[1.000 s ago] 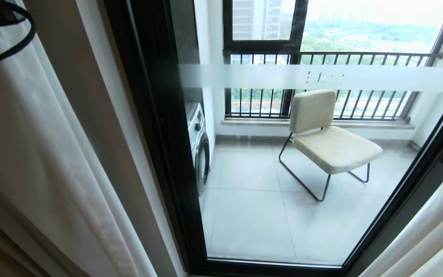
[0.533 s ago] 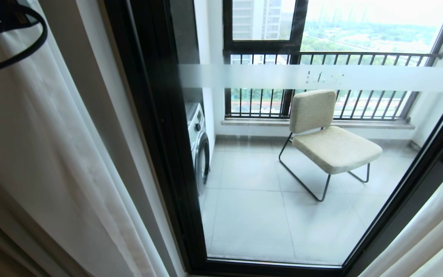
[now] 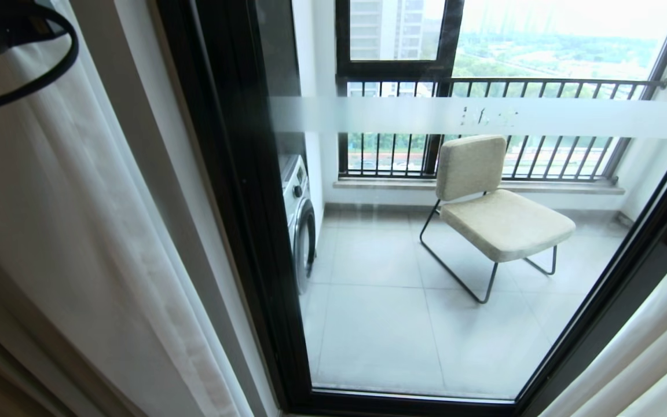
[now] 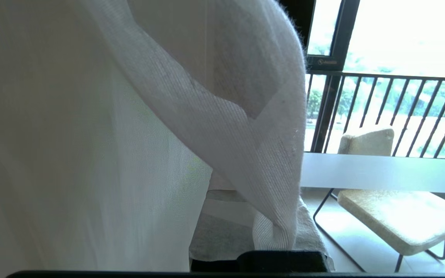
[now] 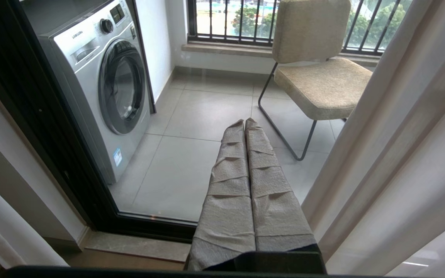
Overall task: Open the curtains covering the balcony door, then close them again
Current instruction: Close the inner curtains on both sides
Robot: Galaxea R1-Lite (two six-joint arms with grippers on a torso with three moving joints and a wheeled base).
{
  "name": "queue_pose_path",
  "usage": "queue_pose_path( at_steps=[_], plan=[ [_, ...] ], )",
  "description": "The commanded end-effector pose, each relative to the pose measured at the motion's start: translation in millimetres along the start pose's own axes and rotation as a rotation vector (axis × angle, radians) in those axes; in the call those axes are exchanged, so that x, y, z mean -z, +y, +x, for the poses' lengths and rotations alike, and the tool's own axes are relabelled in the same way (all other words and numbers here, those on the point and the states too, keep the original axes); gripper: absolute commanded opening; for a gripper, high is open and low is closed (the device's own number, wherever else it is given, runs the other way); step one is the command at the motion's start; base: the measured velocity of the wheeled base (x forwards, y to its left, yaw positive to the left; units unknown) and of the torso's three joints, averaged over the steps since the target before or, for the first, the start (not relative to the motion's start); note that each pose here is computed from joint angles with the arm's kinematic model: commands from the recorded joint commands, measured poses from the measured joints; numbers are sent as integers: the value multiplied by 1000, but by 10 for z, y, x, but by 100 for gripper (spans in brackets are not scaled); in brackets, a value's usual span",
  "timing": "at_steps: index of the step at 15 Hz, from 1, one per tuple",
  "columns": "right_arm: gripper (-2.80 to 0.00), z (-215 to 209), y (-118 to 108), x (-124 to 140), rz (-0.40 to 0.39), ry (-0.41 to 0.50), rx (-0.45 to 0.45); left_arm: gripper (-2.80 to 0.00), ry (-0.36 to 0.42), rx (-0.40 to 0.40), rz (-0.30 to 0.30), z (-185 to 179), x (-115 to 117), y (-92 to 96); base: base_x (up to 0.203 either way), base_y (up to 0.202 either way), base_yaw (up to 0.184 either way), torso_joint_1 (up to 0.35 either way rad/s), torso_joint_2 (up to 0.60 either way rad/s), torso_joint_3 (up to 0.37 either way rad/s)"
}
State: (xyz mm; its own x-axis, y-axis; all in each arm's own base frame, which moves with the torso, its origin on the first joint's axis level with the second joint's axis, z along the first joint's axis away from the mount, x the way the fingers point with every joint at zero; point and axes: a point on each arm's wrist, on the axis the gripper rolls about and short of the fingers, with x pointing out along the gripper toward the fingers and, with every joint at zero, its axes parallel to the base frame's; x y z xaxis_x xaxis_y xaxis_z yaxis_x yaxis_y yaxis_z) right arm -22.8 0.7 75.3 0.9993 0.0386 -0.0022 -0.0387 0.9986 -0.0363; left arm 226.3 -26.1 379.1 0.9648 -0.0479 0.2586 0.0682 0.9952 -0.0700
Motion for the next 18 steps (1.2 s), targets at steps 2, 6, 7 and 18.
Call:
queue_pose_path(
  at_steps=[2, 6, 7, 18],
  plan=[
    [-280, 0, 0, 0, 0, -1, -1, -280, 0, 3, -1, -19, 2, -8, 0, 0, 0, 0, 0, 0],
    [-280, 0, 0, 0, 0, -1, -1, -280, 10, 10, -2, -52, 27, -21, 2, -89, 6, -2, -1, 1],
    [-280, 0, 0, 0, 0, -1, -1, -280, 10, 15, -4, -57, 27, -35, 0, -186, 1, 2, 2, -1],
    [-280, 0, 0, 0, 0, -1, -1, -280, 8, 50, -14, -70, 18, -119, 0, -193, 0, 1, 1, 2]
  ],
)
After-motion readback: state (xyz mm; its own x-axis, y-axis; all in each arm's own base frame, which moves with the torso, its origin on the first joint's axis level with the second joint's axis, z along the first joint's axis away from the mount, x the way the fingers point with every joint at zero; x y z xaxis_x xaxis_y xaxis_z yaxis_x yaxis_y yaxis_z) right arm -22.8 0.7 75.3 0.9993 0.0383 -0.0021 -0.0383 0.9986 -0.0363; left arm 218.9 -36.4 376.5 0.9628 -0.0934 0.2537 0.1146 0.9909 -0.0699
